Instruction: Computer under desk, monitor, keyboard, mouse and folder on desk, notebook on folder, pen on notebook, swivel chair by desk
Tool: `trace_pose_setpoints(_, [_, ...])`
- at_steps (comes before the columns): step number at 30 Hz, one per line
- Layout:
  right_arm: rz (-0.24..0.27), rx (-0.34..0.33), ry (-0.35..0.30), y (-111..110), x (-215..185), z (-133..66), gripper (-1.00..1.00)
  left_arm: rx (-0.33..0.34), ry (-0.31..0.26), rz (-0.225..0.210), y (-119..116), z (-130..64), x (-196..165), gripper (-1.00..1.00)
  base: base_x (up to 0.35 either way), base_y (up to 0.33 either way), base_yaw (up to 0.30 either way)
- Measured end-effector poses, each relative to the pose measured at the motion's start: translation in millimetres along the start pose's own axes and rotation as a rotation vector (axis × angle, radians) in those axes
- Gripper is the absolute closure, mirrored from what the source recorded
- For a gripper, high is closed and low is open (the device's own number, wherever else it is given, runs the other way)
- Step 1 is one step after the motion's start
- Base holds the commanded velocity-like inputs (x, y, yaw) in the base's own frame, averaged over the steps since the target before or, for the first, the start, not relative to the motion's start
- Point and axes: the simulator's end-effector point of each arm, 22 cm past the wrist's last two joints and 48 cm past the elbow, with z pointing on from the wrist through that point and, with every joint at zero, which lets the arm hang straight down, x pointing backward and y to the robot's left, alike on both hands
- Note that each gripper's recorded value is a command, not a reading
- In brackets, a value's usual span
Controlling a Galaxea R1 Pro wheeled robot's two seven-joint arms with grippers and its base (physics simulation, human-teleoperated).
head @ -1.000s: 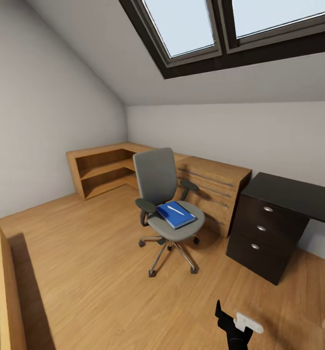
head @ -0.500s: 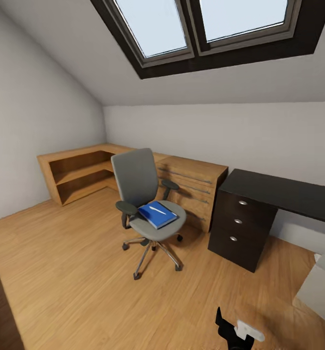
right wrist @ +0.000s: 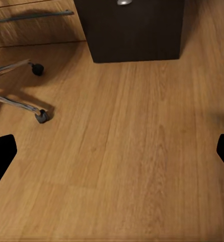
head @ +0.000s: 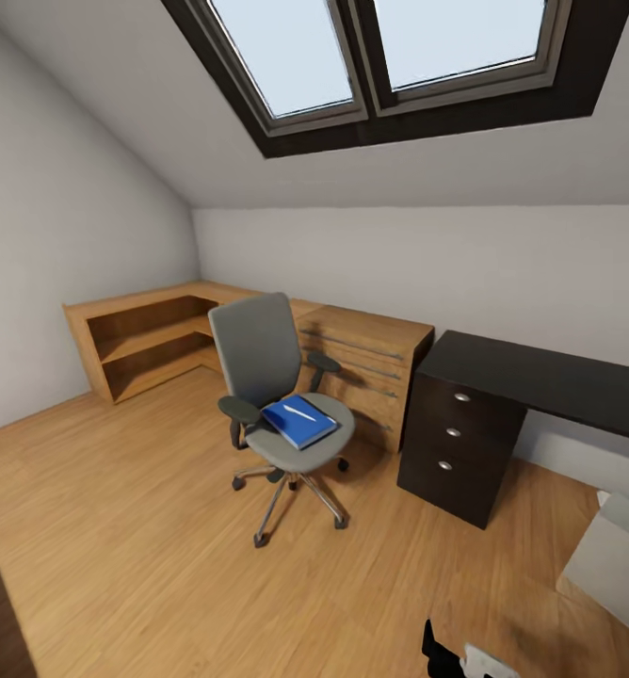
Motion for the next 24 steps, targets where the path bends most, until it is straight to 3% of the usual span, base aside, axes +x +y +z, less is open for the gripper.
trace_pose_setpoints(13, [0.0,0.002,0.003,4.1,-19.6,-10.2,-1.0,0.003,0.001,0.001,1.6,-20.1,-11.8,-1.0,0.0,0.0,0.0])
trace_pose_setpoints(15, [-0.013,0.005,0.007,-2.0,-23.3,-10.2,-1.0,0.035,-0.021,0.007,-12.4,-25.7,-19.2,-1.0,0.0,0.0,0.0])
trace_pose_setpoints(19, [-0.019,-0.011,0.006,7.1,-28.1,-14.6,-1.0,0.075,-0.056,0.009,-33.9,-37.6,-31.6,-1.0,0.0,0.0,0.0])
trace_pose_setpoints(24, [-0.009,0.005,0.002,2.9,-36.0,-18.7,-1.0,0.074,-0.021,-0.012,-40.3,-49.0,-23.5,-1.0,0.0,0.0,0.0])
